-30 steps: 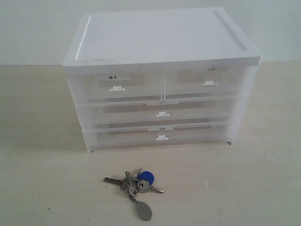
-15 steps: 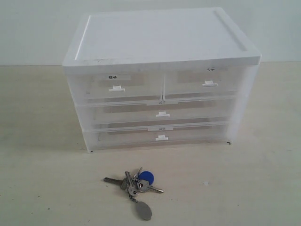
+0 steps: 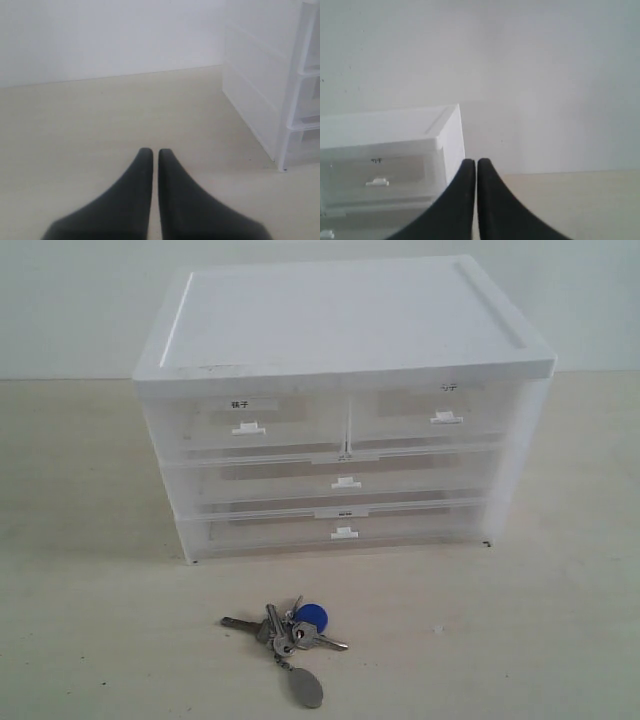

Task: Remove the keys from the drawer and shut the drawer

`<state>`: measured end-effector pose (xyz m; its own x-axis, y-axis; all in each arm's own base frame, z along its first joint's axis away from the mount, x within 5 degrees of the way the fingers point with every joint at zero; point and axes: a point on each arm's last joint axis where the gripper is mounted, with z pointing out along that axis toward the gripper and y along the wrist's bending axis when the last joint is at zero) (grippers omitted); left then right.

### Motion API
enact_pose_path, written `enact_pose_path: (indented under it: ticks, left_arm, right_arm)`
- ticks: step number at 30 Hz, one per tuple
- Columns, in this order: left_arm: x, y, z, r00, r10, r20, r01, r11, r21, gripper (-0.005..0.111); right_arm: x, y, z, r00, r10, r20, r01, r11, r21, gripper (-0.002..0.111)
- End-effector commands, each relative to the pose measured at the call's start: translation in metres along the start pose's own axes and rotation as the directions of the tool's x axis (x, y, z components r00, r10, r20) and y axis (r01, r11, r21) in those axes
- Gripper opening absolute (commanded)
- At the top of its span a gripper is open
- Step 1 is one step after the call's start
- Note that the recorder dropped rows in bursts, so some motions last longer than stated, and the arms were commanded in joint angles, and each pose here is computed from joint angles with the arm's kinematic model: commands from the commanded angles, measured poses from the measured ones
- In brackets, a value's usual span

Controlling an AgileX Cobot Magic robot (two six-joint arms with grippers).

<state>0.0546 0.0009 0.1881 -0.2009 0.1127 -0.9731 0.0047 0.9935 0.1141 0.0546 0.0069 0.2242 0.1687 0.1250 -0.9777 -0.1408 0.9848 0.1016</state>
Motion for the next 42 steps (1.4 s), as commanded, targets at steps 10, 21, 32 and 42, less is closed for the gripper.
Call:
enact_pose_path:
  ticks: [10, 21, 32, 42]
  left_arm:
    - [0.001, 0.0, 0.0, 1.0, 0.008, -0.001, -0.008, 1.0, -0.004, 0.005]
    - [0.001, 0.0, 0.0, 1.0, 0.008, -0.001, -0.008, 1.0, -0.004, 0.005]
    - [0.001, 0.0, 0.0, 1.0, 0.008, -0.001, -0.008, 1.0, -0.004, 0.005]
    - [0.001, 0.0, 0.0, 1.0, 0.008, -0.001, -0.008, 1.0, -0.004, 0.005]
  right_arm:
    - [0.031, -0.007, -0.005, 0.935, -0.145, -0.324, 0.162, 0.986, 0.025, 0.0]
    - [0.039, -0.01, -0.009, 0.892, -0.173, -0.417, 0.203, 0.979, 0.027, 0.0]
    - [0.039, -0.012, -0.009, 0.892, -0.165, -0.42, 0.209, 0.976, 0.061, 0.0]
    - [0.038, -0.013, -0.009, 0.893, -0.16, -0.421, 0.212, 0.974, 0.079, 0.0]
